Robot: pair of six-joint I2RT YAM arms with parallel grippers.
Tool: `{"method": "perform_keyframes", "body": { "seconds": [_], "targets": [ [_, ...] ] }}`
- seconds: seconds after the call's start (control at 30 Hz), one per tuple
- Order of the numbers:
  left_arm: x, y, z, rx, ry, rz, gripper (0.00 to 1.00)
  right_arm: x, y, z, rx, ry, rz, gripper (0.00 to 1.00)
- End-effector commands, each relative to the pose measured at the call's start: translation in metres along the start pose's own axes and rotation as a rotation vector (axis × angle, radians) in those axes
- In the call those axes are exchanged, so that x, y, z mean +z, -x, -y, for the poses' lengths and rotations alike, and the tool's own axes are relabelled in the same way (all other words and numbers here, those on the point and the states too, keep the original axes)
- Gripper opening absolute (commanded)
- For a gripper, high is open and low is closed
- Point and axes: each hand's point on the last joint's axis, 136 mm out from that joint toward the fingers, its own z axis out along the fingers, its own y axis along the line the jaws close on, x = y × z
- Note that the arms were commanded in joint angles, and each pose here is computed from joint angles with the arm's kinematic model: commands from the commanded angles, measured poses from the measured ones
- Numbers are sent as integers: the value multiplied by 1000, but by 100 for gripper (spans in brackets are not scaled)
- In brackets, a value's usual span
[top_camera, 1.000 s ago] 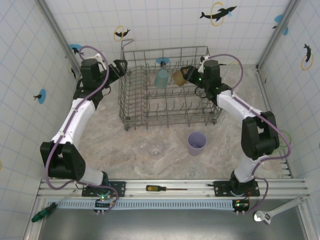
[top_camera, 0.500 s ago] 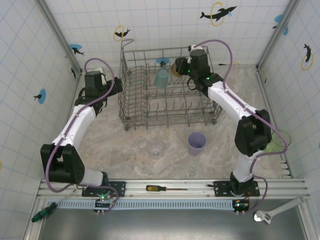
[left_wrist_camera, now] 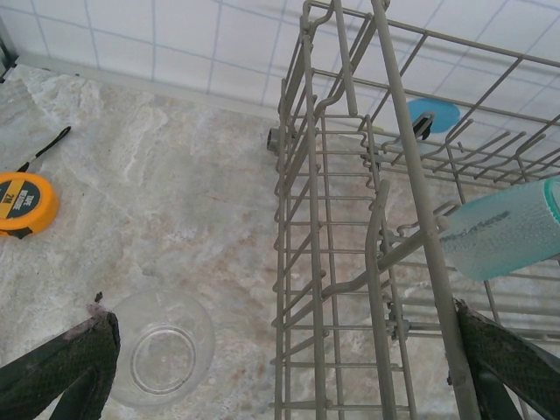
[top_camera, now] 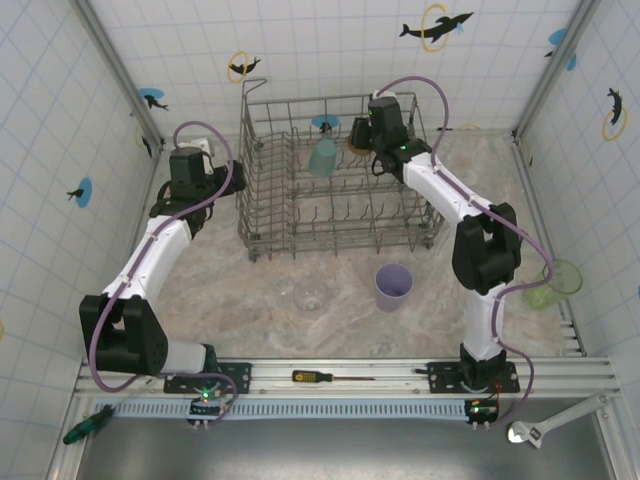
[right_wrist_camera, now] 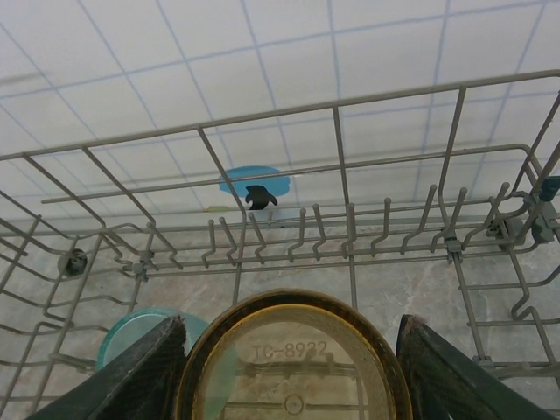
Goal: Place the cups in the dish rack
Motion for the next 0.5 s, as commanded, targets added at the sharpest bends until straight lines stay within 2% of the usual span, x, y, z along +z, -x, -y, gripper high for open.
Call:
{"method": "perform_keyframes", "body": {
  "seconds": [0.0,0.47],
  "targets": [
    [7,-27,-23,18,83,-89,97,6,19,7,35,-11,49,41],
    [13,-34,-30,24,120,-116,97,31,14,15,63,-8,33,41]
  ]
}}
